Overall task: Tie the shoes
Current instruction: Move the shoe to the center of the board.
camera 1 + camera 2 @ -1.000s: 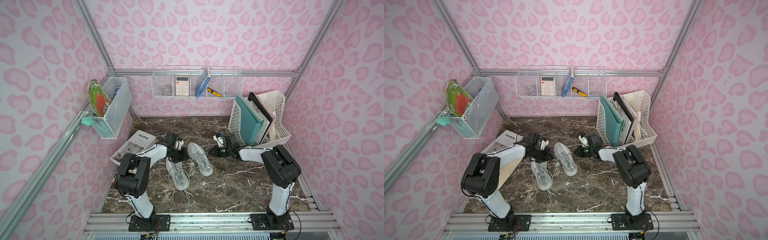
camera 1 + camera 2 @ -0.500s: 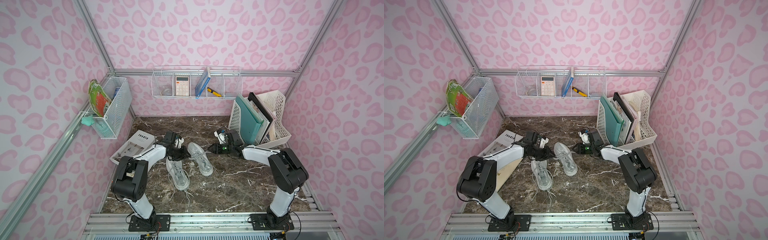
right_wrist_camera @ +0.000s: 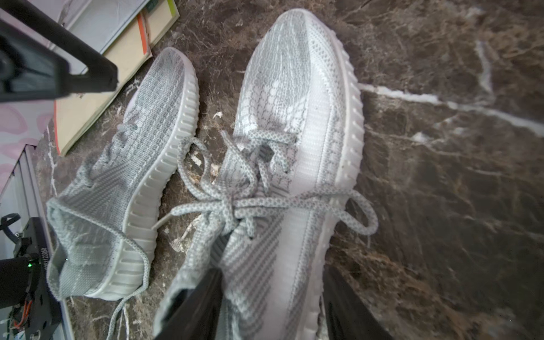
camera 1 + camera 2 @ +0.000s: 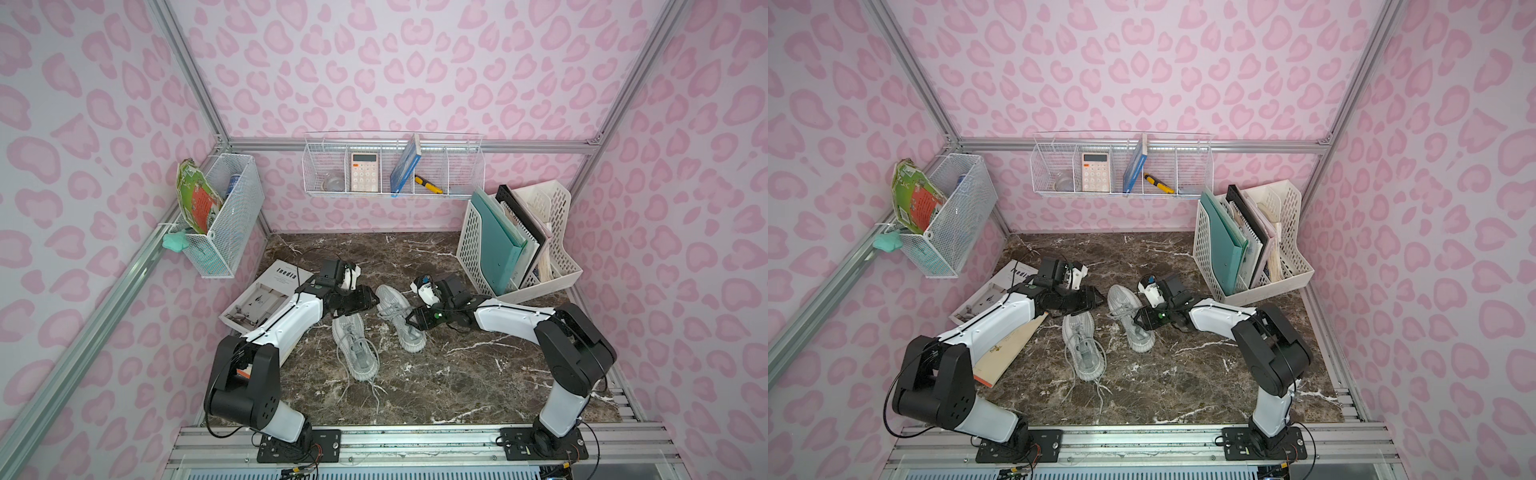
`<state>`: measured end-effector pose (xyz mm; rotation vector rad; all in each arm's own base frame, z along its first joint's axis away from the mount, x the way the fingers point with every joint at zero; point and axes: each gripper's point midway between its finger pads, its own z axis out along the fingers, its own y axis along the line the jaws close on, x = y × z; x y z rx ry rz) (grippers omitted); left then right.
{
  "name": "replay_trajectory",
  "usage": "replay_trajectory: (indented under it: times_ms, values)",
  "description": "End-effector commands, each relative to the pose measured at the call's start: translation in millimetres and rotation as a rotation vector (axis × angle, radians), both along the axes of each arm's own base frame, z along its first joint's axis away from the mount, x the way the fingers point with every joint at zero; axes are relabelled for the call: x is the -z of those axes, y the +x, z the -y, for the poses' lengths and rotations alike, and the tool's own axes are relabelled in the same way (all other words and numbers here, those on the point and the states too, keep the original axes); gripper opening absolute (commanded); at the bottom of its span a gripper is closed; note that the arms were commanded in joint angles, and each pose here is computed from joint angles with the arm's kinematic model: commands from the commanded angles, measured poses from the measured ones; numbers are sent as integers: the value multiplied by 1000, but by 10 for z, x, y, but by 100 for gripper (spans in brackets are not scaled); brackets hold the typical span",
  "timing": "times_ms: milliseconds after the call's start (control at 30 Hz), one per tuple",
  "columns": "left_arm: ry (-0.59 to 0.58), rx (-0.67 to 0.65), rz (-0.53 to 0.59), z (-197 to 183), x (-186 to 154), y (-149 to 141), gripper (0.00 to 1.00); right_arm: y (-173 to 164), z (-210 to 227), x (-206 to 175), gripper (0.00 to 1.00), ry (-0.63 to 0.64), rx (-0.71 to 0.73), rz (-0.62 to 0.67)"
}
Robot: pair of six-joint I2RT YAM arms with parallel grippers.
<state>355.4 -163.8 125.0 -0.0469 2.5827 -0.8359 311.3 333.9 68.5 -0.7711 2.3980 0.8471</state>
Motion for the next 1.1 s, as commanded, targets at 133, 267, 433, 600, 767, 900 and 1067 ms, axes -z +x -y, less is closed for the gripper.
replay_trajectory:
  times_ms: [133, 267, 433, 600, 767, 900, 1067]
  values:
    - [8, 12, -13, -4, 32, -38, 56, 87, -4, 137, 33, -51, 13, -7]
    - [8, 9, -5, -9, 3, -36, 56, 308, 190, 104, 16, -64, 134, -4]
    - [9, 4, 0, -19, -11, -48, 56, 726, 635, -38, 6, -59, 334, 30]
    - [19, -9, 7, -51, -21, -67, 56, 1098, 990, -130, 3, -99, 472, 94]
    - [81, -60, -13, -192, 48, -135, 56, 1358, 1126, -56, 10, -129, 499, 97]
    - [155, -147, -44, -398, 97, -293, 58, 1385, 1105, -111, 35, -139, 471, 117]
    - [231, -275, -101, -683, 178, -692, 58, 1250, 956, -406, 58, -148, 403, 194]
